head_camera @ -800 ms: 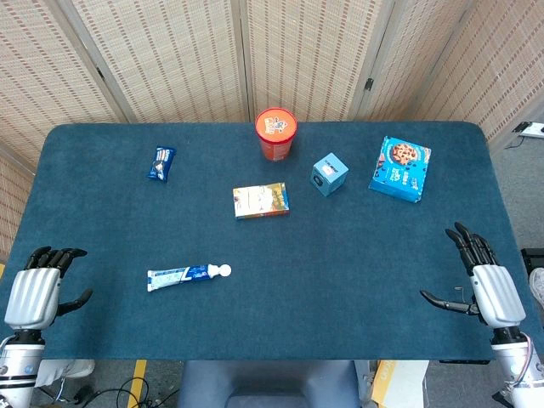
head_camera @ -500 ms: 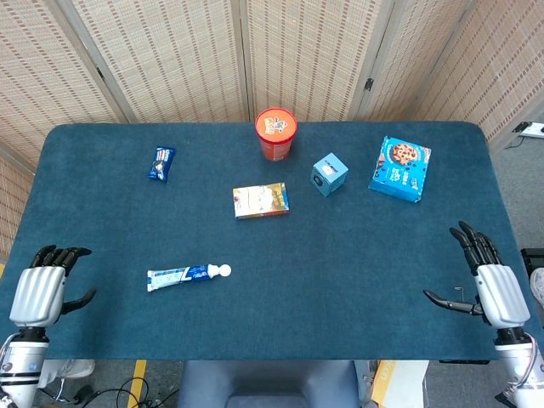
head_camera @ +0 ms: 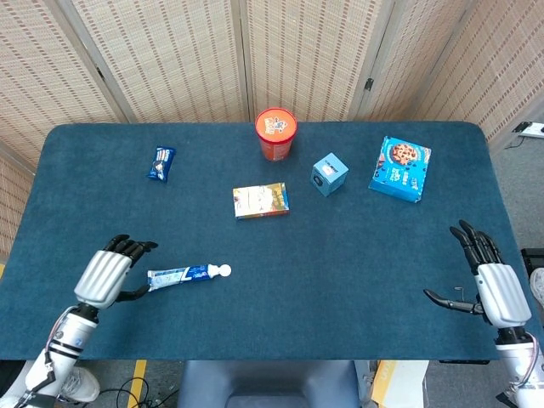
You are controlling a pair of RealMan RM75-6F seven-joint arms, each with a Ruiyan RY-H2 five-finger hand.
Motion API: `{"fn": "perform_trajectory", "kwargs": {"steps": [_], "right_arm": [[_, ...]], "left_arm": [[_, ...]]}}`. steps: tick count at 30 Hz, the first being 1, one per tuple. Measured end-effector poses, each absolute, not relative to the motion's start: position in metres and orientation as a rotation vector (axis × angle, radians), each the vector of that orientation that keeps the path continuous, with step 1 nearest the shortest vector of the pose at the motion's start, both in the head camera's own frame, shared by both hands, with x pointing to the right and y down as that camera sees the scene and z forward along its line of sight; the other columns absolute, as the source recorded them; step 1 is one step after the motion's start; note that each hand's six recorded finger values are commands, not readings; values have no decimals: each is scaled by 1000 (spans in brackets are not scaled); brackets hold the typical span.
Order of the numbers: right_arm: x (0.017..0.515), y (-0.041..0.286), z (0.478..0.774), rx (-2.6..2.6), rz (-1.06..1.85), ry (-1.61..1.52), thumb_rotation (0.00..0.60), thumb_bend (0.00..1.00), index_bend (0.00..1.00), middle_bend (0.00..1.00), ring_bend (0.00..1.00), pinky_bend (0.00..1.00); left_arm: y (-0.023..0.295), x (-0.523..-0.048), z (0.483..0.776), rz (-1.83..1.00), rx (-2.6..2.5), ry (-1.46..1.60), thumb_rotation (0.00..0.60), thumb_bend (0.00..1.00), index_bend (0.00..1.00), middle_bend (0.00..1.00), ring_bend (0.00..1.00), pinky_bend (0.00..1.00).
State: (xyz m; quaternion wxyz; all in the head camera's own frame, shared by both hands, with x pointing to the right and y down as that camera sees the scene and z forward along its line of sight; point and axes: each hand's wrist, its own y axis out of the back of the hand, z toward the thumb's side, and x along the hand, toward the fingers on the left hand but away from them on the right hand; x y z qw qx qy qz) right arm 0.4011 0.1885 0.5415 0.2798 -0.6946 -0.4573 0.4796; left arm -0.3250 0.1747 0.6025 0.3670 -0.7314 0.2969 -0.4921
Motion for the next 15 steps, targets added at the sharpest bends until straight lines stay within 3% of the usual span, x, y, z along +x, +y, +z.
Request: {"fn": "perform_trajectory", "kwargs": {"steps": [15], "right_arm": [[404, 190, 543, -1857, 1309, -1232, 326, 0, 0, 0, 0, 0]], "left_arm": [[180, -267, 669, -1247, -1932, 534, 600, 224, 246, 357, 313, 227]]}}
